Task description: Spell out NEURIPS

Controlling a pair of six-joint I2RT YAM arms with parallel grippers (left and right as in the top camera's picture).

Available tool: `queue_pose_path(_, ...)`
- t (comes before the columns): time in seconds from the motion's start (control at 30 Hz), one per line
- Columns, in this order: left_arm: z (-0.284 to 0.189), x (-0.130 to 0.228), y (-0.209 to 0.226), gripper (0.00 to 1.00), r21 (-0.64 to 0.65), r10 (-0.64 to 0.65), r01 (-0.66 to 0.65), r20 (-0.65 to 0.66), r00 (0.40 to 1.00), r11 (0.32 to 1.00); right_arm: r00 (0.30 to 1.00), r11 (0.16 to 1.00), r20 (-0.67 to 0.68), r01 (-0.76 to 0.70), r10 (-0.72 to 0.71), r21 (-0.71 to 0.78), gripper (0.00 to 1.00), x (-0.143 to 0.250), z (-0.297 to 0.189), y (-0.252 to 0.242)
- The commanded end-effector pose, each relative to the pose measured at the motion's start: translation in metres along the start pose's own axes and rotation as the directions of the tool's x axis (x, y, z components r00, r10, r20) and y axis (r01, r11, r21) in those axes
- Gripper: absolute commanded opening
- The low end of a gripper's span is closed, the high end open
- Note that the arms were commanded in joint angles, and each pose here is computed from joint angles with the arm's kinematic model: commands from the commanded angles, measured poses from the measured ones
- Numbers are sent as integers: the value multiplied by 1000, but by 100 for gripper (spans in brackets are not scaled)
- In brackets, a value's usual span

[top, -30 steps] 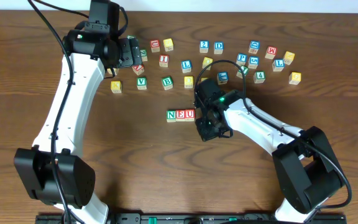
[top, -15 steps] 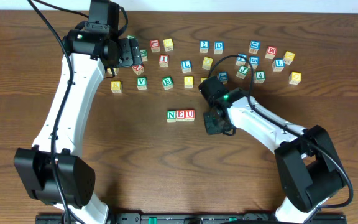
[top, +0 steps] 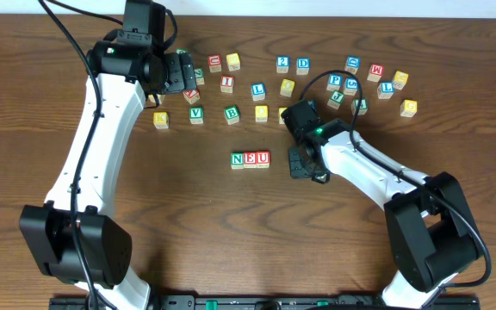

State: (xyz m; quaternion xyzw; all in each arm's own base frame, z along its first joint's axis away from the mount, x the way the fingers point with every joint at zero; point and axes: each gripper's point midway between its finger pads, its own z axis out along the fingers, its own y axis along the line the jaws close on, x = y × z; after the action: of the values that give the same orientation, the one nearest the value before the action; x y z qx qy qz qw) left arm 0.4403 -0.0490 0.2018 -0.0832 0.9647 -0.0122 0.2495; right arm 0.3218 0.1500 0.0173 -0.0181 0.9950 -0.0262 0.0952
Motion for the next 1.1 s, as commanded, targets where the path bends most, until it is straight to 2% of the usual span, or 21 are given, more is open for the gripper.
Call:
queue_pose_path(0.0, -2, -5, 2, 98, -11, 9, -9, 14, 1000, 1000, 996, 996, 46, -83, 81, 37, 1, -11, -6, -8)
queue_pose_path(0.4, -2, -5, 3, 98, -11, 9, -9, 14, 1000, 1000, 979, 975, 96, -188, 177, 122, 1, -15, -7, -26)
queue_pose_path(0.63, -2, -5, 3, 98, -11, 9, -9, 14, 1000, 1000, 972, 964, 78, -229, 220, 136, 1, -14, -6, -40)
queue_pose_path(0.9, -2, -5, 2, 98, -11, 9, -9, 14, 1000, 1000, 988, 988, 36, -151, 150, 19, 1, -23, -9, -26)
queue_pose_path(1.07, -2, -5, 3, 98, -11, 9, -9, 14, 1000, 1000, 985, 985, 29, -173, 173, -7, 1, -37, -29, -34)
